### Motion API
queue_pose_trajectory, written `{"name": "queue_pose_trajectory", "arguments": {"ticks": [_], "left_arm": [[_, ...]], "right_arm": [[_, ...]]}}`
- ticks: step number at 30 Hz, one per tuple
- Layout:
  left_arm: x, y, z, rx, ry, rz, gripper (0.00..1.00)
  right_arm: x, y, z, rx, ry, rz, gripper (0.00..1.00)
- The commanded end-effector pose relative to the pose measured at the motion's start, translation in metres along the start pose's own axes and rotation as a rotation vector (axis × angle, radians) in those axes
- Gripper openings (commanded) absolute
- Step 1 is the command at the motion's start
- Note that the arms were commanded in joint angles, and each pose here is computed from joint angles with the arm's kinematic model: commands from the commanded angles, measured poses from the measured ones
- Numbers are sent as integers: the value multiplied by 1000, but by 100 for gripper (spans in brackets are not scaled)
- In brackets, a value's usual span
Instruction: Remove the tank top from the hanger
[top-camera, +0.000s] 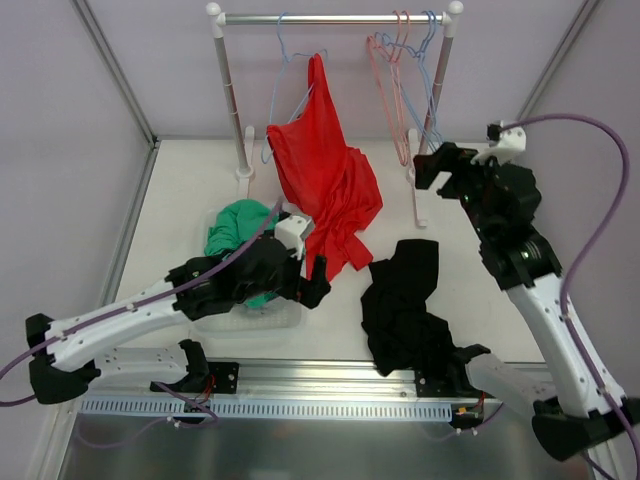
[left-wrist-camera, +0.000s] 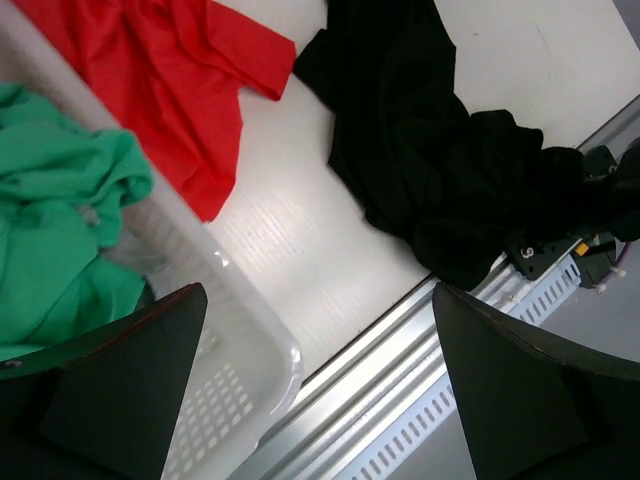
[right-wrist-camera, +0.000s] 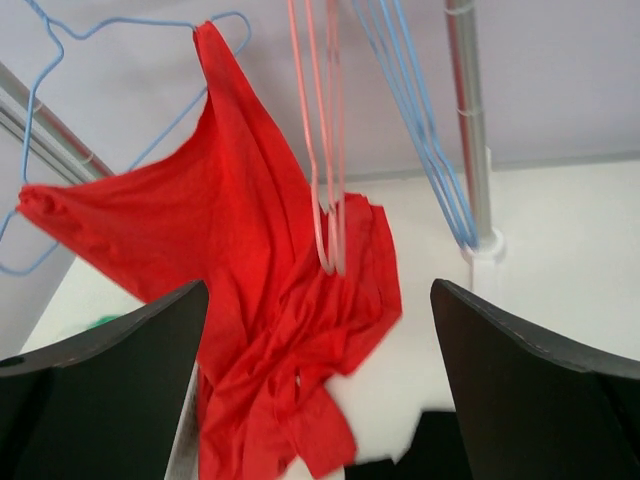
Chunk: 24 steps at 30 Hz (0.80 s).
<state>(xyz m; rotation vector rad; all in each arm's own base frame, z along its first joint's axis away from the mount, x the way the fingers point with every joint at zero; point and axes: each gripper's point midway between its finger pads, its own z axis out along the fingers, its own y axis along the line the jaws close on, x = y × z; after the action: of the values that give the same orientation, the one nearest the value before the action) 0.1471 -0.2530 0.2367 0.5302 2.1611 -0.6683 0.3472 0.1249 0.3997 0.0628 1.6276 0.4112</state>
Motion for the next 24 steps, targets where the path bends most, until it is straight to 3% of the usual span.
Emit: {"name": "queue_pose_trajectory", "arguments": {"ticks": [1,5,6,13,19,24], "left_arm": [[-19,-35,27,102,-13,44,99],[-7,-63,82,116,115,114,99],[-3,-73,92,130,135,145,99],[37,-117,185,147,303,247,99],[87,-140,243,267,460,325,99],[120,-145,259,332,554,324,99]], "right_arm": [[17,-30,-57,90,60,-38,99],[36,-37,-122,39,119,-99,99],[33,-24,-146,-57,91,-94,100],[51,-11,-247,-246,73,-37,100],[59,-4,-297,-344,71,-53,100],[66,-5,-316,-378,69,-82,100]]}}
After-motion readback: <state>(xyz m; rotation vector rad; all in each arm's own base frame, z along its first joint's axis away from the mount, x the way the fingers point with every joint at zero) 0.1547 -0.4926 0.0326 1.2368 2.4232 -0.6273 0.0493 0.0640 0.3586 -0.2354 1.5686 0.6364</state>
